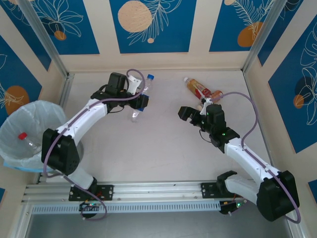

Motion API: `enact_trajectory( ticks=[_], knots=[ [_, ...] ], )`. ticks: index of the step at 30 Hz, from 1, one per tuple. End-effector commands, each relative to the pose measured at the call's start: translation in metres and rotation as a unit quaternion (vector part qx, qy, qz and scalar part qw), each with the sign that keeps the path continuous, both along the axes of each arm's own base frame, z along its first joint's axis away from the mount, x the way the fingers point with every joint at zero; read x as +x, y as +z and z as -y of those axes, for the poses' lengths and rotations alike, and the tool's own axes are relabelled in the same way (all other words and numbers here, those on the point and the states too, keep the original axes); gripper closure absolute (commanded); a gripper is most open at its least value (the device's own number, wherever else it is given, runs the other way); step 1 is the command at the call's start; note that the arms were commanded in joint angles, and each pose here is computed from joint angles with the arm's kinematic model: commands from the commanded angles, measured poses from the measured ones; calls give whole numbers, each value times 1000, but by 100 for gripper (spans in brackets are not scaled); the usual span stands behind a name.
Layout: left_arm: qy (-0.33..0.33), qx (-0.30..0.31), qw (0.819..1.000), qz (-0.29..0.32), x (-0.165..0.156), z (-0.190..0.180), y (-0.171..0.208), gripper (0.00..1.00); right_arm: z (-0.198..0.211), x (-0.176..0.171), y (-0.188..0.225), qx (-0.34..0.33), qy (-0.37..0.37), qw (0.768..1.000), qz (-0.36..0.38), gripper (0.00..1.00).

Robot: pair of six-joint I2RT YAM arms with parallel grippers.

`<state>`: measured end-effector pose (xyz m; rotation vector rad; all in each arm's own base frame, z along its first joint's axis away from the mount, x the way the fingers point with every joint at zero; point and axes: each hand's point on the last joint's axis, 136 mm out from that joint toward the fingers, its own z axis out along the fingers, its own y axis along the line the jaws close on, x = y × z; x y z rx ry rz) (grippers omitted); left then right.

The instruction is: Put the plastic bottles in the bin

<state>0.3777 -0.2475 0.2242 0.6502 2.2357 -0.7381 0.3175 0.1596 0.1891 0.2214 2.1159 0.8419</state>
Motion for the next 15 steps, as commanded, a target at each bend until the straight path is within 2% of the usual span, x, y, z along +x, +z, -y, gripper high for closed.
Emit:
enact_trajectory(
  ticks=[1, 10, 15],
  knots=[
    [28, -15, 999, 30, -5, -8, 29, 53, -14, 4, 22, 19, 24, 999, 21, 1],
    [114, 15, 991, 63, -13, -47, 55, 53, -27, 13, 30, 11, 37, 999, 39, 1],
    [131, 28, 989, 64, -26, -60, 74, 53, -33, 20, 34, 11, 34, 998, 52, 1]
  ],
)
